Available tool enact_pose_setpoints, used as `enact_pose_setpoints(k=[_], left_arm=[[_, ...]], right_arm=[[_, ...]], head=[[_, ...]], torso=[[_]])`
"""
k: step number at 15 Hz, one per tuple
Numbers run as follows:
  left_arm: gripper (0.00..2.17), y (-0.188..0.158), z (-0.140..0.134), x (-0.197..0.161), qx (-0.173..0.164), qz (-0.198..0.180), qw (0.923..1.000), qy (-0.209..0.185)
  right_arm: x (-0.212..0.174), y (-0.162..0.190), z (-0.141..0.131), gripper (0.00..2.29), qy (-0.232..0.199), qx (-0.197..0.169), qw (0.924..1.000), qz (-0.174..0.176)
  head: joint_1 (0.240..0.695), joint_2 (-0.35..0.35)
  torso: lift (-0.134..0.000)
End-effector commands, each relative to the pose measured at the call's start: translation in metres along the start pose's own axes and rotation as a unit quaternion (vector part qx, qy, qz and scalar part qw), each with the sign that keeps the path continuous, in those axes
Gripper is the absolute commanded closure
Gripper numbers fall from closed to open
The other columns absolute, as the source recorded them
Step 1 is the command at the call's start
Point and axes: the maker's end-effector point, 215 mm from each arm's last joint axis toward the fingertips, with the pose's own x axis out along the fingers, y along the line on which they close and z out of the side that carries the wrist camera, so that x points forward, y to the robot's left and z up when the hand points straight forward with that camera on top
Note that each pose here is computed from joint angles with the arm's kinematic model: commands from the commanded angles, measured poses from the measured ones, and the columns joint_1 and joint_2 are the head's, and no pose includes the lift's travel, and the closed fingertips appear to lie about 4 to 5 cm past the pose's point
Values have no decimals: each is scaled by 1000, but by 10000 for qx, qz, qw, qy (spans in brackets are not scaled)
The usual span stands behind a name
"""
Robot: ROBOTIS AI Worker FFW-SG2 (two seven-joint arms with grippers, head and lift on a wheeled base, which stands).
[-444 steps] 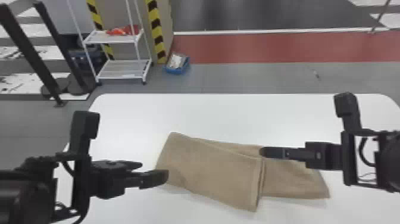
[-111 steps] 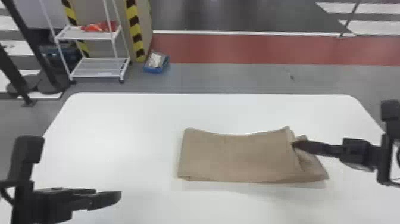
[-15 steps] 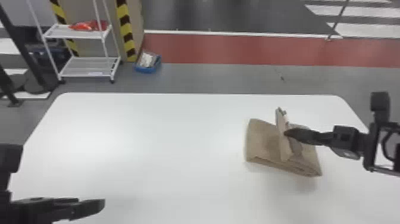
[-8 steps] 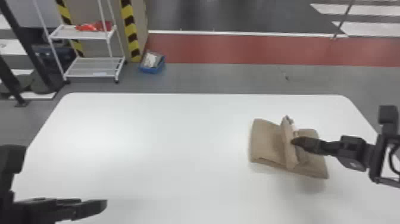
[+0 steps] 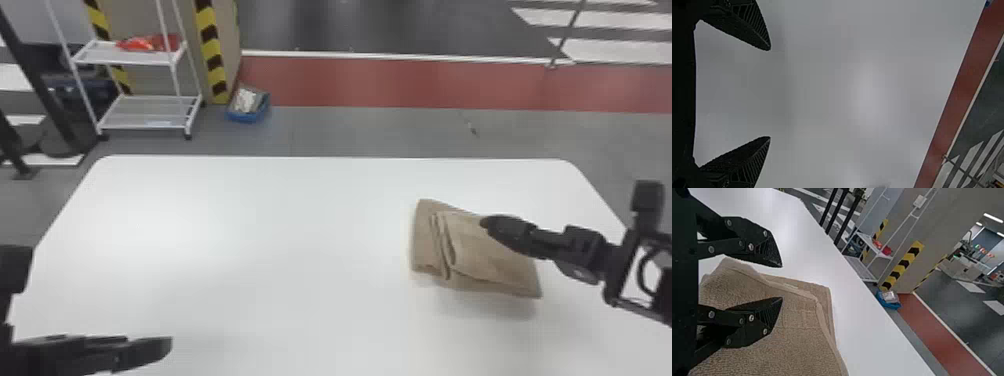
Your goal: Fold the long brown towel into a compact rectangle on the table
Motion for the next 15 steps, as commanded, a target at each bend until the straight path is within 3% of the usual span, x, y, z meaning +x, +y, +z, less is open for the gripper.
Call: enact_pose_setpoints(k=[1,5,8,12,15], left_arm=[[73,0,0,-1,-10,3,10000,-1],[73,2,-3,-4,-56,-9,10000,5],[73,3,-4,-4,-61,-2,10000,10],[73,5,-6,-7,-86,0,10000,7],[73,6,-6,-7,-100,9,9999,1]], right_arm=[[7,8,13,33,-296,-216,9993,106],[27,-10,54,53,-838,-1026,9893,-609],[63,-19,67,63,-952,-1303,9842,-723],[105,-38,40,66,-231,-1505,9812,-1184],[113,-39,16,66,109,-1342,9840,-1163]], head=[[695,-43],[695,-46],[695,-53],[695,-38],[695,-10]], torso=[[-124],[-124],[-124],[-124],[-124]])
